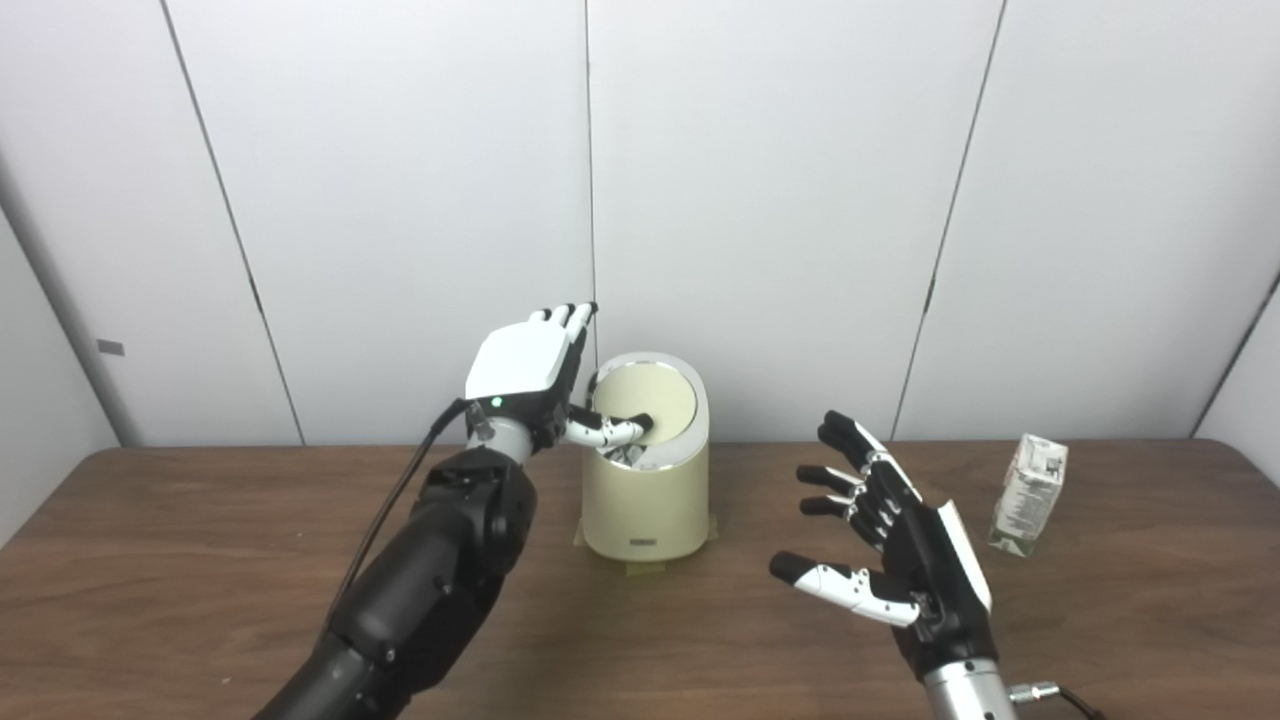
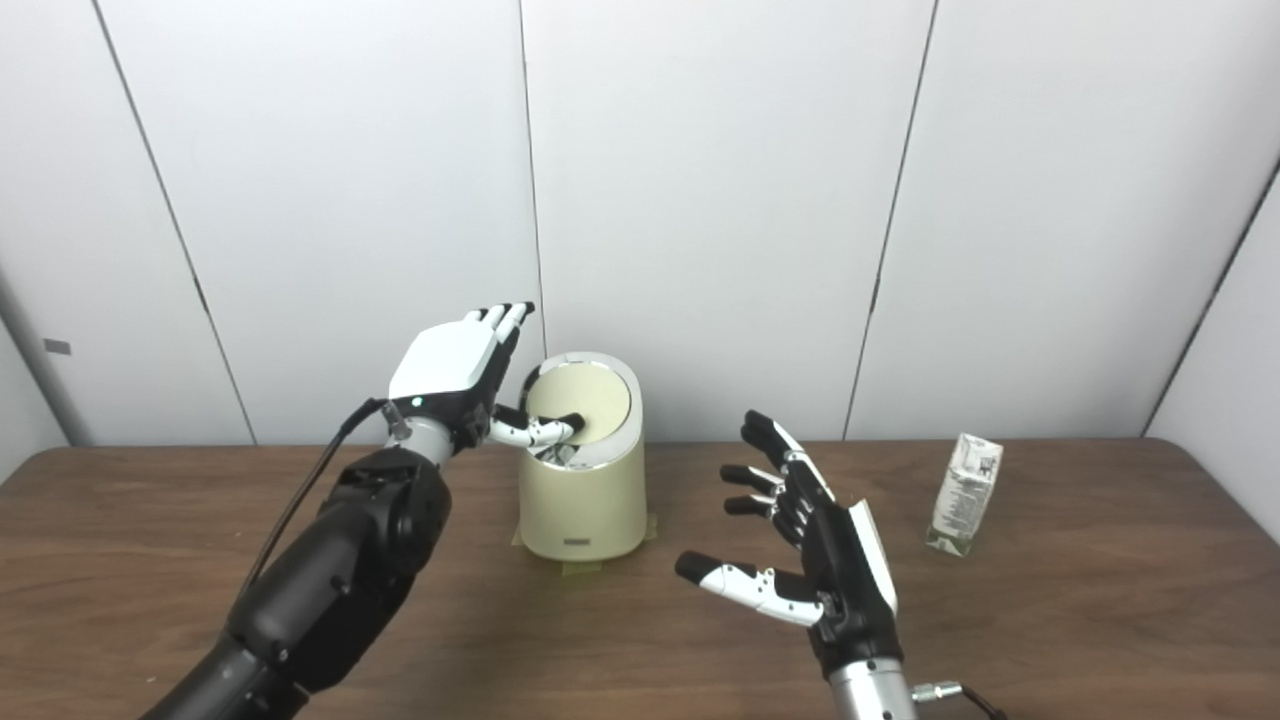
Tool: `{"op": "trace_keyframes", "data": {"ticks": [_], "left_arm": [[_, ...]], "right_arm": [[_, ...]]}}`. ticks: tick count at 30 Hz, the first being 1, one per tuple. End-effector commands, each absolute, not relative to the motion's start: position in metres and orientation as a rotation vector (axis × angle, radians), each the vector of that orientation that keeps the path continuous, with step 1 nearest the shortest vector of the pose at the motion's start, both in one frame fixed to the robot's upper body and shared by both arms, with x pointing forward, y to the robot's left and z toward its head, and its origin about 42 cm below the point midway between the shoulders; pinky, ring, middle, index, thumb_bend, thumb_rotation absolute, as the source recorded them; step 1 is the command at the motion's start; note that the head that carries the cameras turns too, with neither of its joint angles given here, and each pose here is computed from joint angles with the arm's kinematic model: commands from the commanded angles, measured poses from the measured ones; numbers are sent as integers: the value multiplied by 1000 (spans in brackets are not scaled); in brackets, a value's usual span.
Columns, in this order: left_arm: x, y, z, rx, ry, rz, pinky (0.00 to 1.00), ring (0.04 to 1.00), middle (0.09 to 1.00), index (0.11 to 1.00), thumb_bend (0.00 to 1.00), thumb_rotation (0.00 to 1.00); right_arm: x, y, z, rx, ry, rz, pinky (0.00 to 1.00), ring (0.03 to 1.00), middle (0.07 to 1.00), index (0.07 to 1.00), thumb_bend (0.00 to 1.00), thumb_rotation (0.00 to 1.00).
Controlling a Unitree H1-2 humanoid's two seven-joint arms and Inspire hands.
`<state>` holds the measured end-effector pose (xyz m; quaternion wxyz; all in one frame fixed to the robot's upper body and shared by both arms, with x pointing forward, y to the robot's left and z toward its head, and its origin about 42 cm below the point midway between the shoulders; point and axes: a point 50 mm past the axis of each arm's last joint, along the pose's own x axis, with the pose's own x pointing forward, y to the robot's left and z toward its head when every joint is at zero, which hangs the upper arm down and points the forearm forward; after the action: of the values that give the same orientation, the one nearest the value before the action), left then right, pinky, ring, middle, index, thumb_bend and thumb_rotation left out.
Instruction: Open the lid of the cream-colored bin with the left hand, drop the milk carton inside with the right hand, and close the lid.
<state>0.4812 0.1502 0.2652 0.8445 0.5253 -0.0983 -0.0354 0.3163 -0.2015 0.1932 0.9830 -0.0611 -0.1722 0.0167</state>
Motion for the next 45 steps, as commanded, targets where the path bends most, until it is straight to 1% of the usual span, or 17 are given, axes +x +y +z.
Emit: {"op": "trace_keyframes", "data": {"ticks": [1,3,6,8,10,12,13,15,18,21,25,28,31,35,38,41,45], "left_arm": [[478,152,278,912,-286,-52,889,1000,1000,1000,1000,271],[474,157,283,720,-308,-44,853,1000,1000,1000,1000,333],[464,169,291,493,-354,-47,924,1000,1000,1000,991,349],[453,181,293,413,-391,-58,881,1000,1000,1000,969,327],[439,195,288,388,-431,-67,742,923,982,984,927,310],[426,206,282,369,-450,-76,679,852,926,930,890,279],[417,214,276,353,-450,-81,669,840,915,919,884,275],[403,224,266,327,-447,-87,668,826,888,885,853,255],[383,236,249,295,-432,-75,655,819,871,871,819,235],[369,243,234,227,-412,-61,663,806,855,853,814,206],[350,252,213,215,-402,-42,689,784,831,839,834,275],[338,255,203,201,-404,-29,672,753,810,824,821,267],[328,255,195,202,-409,-11,658,715,784,803,799,262],[320,254,189,173,-414,1,605,670,743,769,797,234],[317,254,187,182,-414,-3,625,701,762,776,768,227],[317,256,187,186,-413,3,676,748,796,793,753,234],[318,258,188,177,-417,17,708,773,818,805,753,246]], "right_arm": [[319,-200,211,-116,-415,44,661,767,898,880,779,281],[319,-201,211,-118,-414,46,661,765,900,882,783,284],[318,-202,210,-119,-415,46,652,764,900,884,778,290],[318,-204,209,-115,-413,43,656,770,903,888,776,289],[318,-205,208,-109,-413,42,660,772,904,888,773,281],[319,-207,207,-104,-416,44,659,771,907,889,763,270],[319,-208,207,-104,-416,44,658,771,907,889,761,268],[319,-209,206,-106,-414,43,652,771,907,888,759,268],[319,-212,205,-114,-410,38,647,773,906,887,758,273],[319,-213,205,-124,-412,34,642,768,903,886,759,276],[320,-216,204,-130,-417,31,665,767,901,886,755,278],[319,-216,203,-126,-420,24,673,761,896,883,760,271],[318,-217,203,-119,-424,21,649,757,890,883,764,267],[316,-221,204,-112,-436,20,641,752,884,876,758,242],[320,-234,207,-158,-449,9,638,741,878,887,763,241],[333,-255,216,-242,-475,24,629,736,875,885,784,230],[351,-287,254,-437,-502,21,621,732,868,853,814,222]]}}
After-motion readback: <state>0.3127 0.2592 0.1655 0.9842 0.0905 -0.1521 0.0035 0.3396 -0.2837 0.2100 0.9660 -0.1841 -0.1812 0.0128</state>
